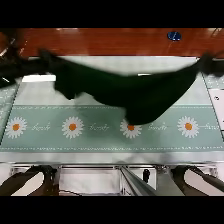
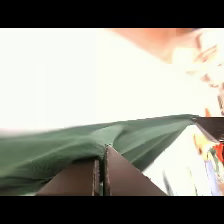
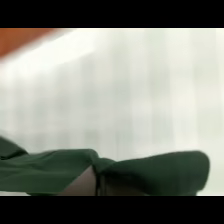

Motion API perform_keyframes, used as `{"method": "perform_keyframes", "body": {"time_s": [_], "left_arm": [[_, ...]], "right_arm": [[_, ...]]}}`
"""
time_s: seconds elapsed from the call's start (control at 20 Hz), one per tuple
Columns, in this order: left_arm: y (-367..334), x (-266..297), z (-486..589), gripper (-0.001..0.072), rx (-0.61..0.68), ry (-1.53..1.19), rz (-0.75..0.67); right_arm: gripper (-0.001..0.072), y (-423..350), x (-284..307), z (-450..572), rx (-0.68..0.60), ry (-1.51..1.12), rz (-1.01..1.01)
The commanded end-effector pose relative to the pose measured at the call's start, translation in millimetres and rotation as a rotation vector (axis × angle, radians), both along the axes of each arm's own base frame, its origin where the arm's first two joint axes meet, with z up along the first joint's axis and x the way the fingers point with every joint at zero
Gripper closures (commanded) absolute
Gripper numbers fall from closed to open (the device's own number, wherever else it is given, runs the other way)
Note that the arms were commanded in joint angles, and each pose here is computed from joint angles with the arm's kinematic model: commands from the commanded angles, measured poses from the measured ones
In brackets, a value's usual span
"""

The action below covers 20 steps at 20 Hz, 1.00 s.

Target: Fold the shirts.

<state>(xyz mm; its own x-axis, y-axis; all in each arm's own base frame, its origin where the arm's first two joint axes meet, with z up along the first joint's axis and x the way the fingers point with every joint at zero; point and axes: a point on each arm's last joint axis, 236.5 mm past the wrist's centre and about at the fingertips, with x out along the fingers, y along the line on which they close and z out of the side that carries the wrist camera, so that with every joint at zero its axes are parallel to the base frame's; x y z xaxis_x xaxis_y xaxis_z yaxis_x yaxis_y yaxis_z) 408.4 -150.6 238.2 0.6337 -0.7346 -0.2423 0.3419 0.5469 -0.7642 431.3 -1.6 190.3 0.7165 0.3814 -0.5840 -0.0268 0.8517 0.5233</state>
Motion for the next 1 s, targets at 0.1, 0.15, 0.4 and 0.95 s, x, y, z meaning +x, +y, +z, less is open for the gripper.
{"method": "perform_keyframes", "body": {"time_s": [0.1, 0.15, 0.4, 0.95], "left_arm": [[2.7, -98.5, 229.1, 0.0688, 0.202, -0.608, -0.008], [7.6, -119.0, 248.0, 0.0688, 0.283, -0.673, 0.029], [59.2, -209.5, 299.1, 0.0688, 0.599, -0.842, 0.368], [93.8, -228.6, 241.8, 0.0688, 0.764, -0.684, 0.458]], "right_arm": [[0.0682, 39.5, -116.0, 271.9, -0.267, -0.657, 0.01], [0.0682, 44.1, -145.3, 296.7, -0.315, -0.728, -0.012], [0.0682, 46.9, -266.3, 344.1, -0.491, -0.902, -0.18], [0.0682, 56.2, -277.4, 258.3, -0.468, -0.607, -0.09]]}}
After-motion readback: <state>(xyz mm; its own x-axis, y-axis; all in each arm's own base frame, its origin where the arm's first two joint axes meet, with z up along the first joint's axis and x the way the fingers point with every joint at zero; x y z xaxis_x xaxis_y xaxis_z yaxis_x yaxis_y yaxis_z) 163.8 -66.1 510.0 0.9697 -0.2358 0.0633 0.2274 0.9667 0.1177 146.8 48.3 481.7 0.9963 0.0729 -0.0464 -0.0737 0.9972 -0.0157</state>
